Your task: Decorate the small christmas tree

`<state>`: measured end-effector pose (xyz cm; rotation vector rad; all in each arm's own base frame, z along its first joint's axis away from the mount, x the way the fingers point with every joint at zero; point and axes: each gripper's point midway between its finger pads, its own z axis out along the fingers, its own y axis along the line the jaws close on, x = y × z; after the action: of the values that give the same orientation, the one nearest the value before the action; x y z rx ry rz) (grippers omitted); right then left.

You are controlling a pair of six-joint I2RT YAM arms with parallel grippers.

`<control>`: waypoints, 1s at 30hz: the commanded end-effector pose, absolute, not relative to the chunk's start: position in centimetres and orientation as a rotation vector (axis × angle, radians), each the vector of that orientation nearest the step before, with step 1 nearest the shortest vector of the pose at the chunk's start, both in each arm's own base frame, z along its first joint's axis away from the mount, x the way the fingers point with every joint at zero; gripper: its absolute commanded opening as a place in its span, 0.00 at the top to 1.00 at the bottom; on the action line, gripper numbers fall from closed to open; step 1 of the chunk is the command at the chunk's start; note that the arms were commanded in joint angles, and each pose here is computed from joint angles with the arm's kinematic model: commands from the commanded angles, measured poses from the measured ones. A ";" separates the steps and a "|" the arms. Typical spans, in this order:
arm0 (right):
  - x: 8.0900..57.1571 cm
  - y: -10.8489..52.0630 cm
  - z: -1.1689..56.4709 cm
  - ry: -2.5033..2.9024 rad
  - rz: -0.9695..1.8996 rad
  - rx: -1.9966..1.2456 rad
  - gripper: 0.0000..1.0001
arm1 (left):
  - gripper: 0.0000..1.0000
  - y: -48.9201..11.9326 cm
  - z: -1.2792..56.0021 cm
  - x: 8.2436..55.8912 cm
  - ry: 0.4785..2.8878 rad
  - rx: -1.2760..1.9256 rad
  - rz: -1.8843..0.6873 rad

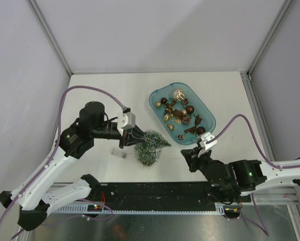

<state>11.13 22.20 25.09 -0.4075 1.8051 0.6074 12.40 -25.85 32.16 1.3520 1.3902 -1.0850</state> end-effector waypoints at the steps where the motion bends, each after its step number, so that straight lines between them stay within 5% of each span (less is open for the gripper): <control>1: 12.4 21.8 27.1 1.737 0.595 -0.275 1.00 | 0.88 -25.5 35.4 14.1 1.263 1.311 -0.929; 5: 14.1 21.0 29.1 1.685 0.593 -0.224 1.00 | 0.99 -25.0 37.5 16.5 1.232 1.208 -0.817; 30: 26.7 22.2 30.9 1.630 0.569 -0.149 1.00 | 1.00 -23.4 36.1 24.5 1.093 1.062 -0.385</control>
<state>26.58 21.21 27.05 -0.1708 1.7275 0.4760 23.26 -24.01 32.98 1.1197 1.2278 -0.5028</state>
